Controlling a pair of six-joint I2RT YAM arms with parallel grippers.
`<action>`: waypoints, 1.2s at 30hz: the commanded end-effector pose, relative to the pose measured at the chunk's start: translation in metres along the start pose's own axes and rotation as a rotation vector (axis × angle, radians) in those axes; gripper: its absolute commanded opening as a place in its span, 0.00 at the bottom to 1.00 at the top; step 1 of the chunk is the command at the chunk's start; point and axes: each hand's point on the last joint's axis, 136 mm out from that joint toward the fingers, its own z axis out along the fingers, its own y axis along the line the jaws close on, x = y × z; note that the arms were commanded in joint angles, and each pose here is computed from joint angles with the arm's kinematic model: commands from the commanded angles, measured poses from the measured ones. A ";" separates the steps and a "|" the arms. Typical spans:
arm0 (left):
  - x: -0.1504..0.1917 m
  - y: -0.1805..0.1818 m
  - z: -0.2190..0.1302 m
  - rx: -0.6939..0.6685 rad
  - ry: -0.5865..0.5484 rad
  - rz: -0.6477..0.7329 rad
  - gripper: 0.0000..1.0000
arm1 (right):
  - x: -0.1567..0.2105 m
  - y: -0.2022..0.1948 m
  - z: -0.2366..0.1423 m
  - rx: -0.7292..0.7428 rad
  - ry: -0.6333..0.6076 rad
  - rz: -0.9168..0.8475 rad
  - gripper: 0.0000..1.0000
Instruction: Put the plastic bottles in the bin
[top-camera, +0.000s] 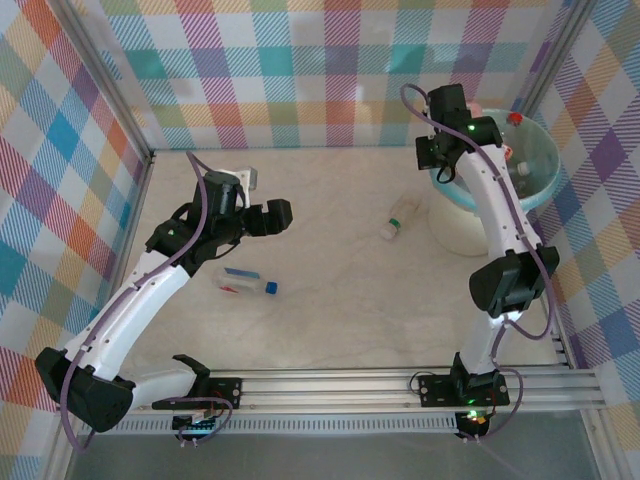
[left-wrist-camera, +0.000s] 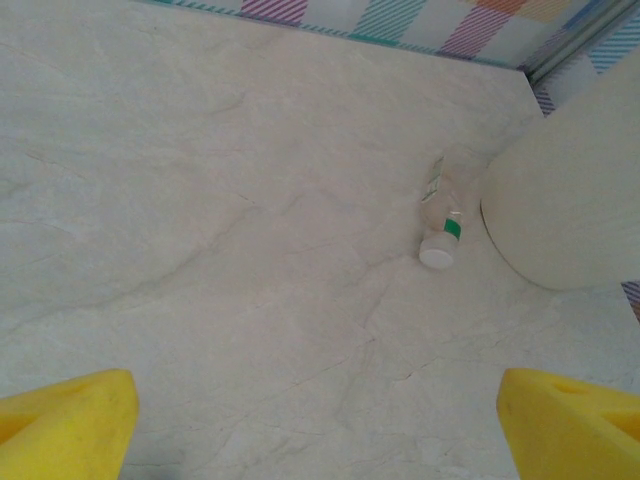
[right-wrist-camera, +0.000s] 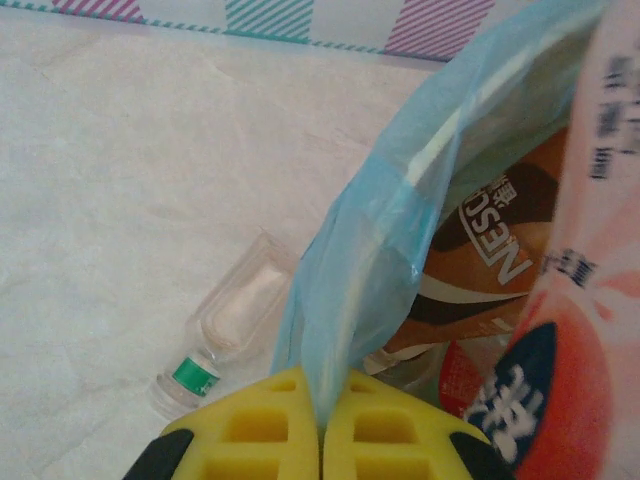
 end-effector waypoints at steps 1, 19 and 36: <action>-0.010 0.000 -0.014 0.000 -0.045 -0.014 0.93 | 0.004 0.014 -0.026 -0.109 -0.010 0.007 0.05; -0.005 0.005 -0.020 -0.014 -0.057 -0.035 0.92 | 0.017 0.066 -0.070 -0.482 -0.070 0.099 0.03; -0.009 0.015 -0.023 -0.063 -0.083 -0.037 0.93 | 0.001 0.056 -0.126 -0.434 -0.169 0.086 0.51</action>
